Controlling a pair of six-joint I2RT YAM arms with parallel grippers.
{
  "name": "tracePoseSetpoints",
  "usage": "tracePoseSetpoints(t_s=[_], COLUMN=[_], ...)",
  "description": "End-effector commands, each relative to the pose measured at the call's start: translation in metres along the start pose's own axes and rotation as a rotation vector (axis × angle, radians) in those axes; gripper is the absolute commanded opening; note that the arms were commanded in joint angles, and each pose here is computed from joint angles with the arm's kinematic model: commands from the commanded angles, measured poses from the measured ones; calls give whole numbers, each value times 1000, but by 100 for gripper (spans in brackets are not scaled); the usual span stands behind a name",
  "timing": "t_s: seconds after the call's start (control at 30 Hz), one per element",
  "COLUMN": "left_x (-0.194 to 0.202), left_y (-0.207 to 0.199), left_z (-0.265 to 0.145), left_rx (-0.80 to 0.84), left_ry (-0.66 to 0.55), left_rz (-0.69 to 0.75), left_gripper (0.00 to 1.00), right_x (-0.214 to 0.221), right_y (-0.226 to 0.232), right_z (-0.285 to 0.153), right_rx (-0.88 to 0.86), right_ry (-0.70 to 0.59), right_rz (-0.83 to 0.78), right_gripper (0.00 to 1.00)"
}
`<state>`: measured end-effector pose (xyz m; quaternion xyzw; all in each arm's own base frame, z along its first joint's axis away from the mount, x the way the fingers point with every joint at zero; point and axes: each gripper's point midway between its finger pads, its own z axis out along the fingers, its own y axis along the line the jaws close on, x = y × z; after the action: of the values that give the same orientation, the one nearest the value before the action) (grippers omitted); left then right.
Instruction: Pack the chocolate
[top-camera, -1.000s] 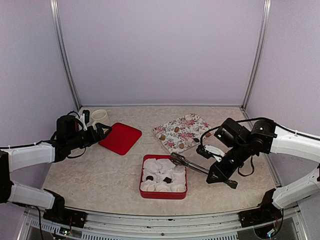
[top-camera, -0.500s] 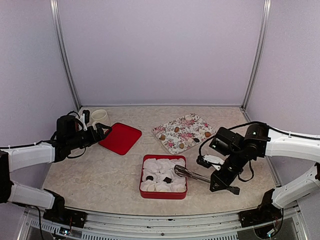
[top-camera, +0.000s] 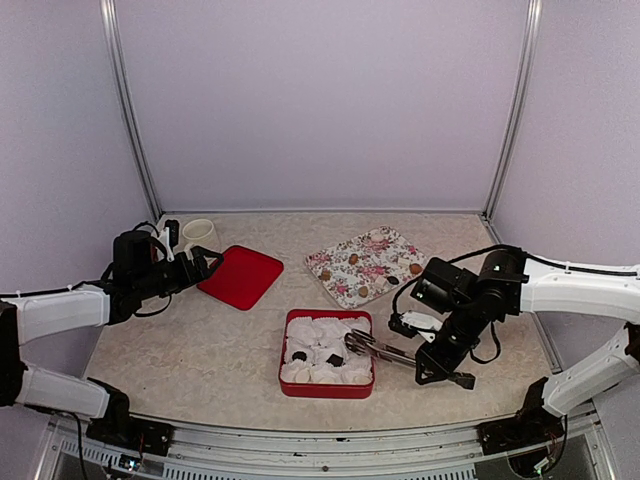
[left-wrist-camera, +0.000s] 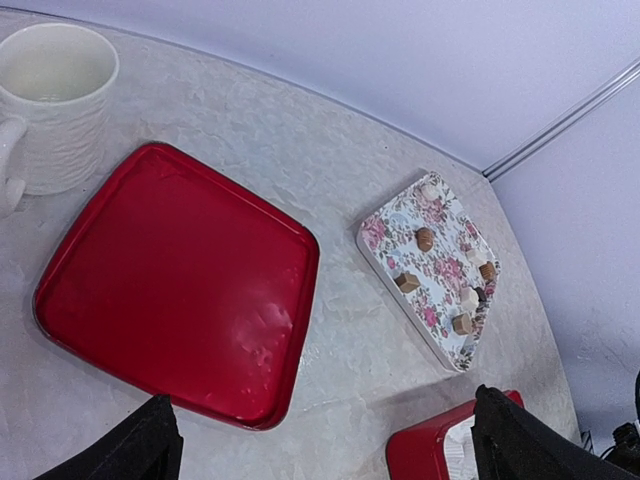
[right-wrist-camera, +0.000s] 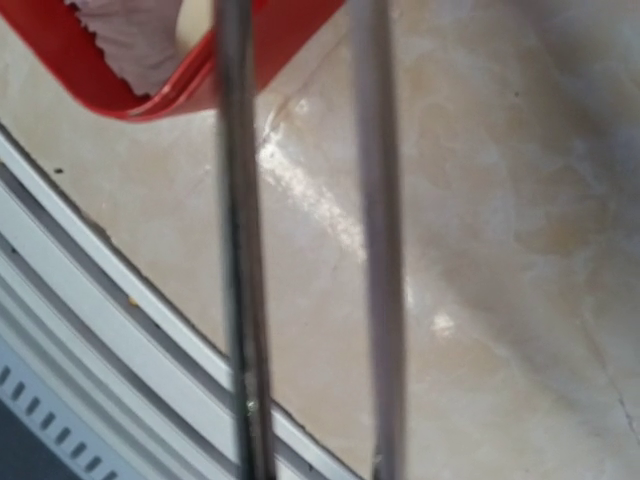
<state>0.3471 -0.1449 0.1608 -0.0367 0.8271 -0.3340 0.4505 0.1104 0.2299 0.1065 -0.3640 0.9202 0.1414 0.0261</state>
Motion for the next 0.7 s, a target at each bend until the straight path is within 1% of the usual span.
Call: tracePoseSetpoints(t_s=[0.0, 0.2, 0.43, 0.5, 0.67], left_x=[-11, -11, -11, -10, -11], left_y=[-2, -2, -3, -2, -3], left_z=[-3, -2, -1, -1, -1], left_rx=[-1, -3, 0, 1, 7], left_ry=[-26, -24, -24, -22, -24], left_rz=[20, 19, 20, 18, 15], left_gripper=[99, 99, 99, 99, 99], right_x=[-7, -9, -19, -28, -63], right_y=[4, 4, 5, 7, 4], right_z=[-5, -5, -12, -19, -46], right_rx=[4, 6, 16, 16, 42], right_ry=[-23, -26, -53, -93, -276], right_rz=[-18, -22, -35, -42, -39], right_gripper=[26, 30, 30, 30, 32])
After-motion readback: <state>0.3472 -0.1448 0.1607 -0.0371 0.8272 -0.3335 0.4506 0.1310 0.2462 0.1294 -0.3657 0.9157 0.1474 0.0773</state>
